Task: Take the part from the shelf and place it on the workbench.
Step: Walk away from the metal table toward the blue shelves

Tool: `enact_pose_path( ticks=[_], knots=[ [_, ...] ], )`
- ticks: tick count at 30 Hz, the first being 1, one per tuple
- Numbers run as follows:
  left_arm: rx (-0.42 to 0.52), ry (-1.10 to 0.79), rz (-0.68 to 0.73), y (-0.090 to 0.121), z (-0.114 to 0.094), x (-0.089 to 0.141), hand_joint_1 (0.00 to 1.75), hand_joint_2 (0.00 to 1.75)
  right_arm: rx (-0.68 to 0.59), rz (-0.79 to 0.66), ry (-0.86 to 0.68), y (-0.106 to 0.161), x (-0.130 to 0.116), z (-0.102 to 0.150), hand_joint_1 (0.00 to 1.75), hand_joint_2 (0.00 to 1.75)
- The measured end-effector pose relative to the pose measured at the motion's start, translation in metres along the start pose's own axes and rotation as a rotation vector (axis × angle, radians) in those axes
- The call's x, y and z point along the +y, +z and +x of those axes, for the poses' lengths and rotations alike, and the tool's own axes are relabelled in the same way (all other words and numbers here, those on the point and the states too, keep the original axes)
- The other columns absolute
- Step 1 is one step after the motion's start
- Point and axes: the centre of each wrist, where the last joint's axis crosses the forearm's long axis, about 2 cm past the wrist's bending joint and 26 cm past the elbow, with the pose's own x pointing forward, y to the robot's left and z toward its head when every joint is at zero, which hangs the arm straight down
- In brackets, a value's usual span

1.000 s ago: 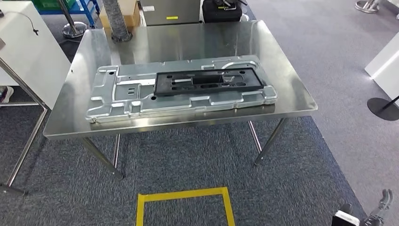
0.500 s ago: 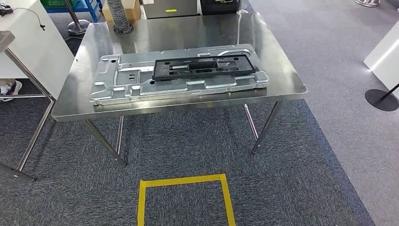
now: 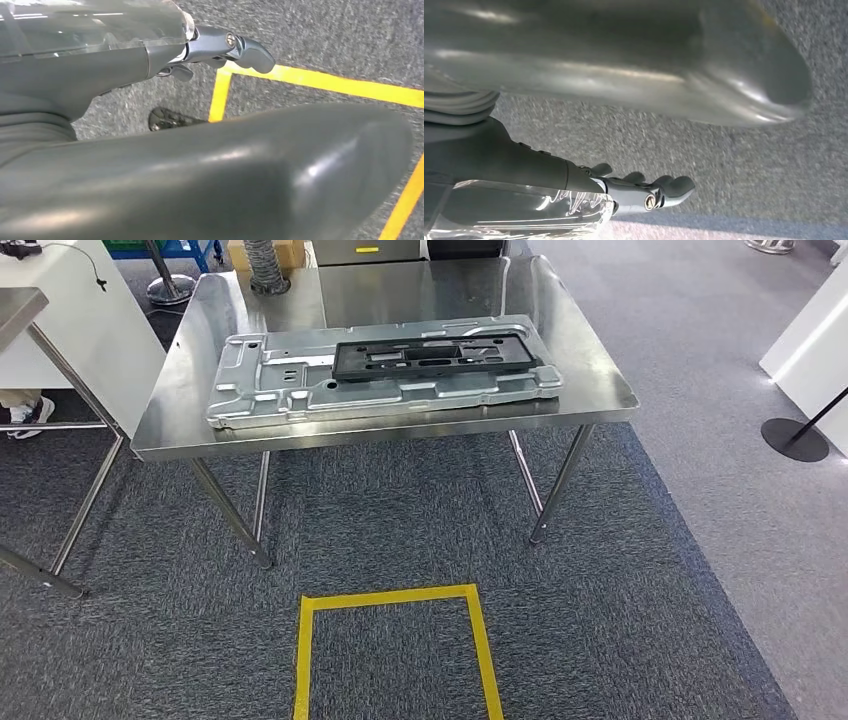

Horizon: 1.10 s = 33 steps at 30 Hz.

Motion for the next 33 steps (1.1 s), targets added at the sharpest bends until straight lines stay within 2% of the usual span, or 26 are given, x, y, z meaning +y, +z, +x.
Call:
enact_pose_path(
  ticks=[21,28,31,32,33],
  knots=[
    [0.004,-0.023,-0.020,0.0001,-0.0002,-0.0063,0.00,0.00,-0.031,0.030,0.007,-0.0005,0.0017,0.0019,0.00,0.00],
    [0.022,-0.023,-0.021,-0.0018,0.0030,-0.0084,0.00,0.00,0.003,0.090,-0.056,0.0000,0.0039,0.0020,0.00,0.00],
    [0.040,-0.021,-0.022,-0.0011,0.0017,-0.0090,0.00,0.00,0.072,0.144,-0.098,0.0001,0.0048,0.0013,0.00,1.31],
    [0.044,-0.020,-0.022,-0.0011,0.0018,-0.0093,0.00,0.44,0.098,0.161,-0.109,0.0007,0.0053,0.0007,0.00,1.75],
    [0.048,-0.020,-0.021,-0.0011,0.0018,-0.0092,0.00,0.87,0.120,0.175,-0.115,0.0013,0.0057,0.0000,0.00,1.75]
  ],
)
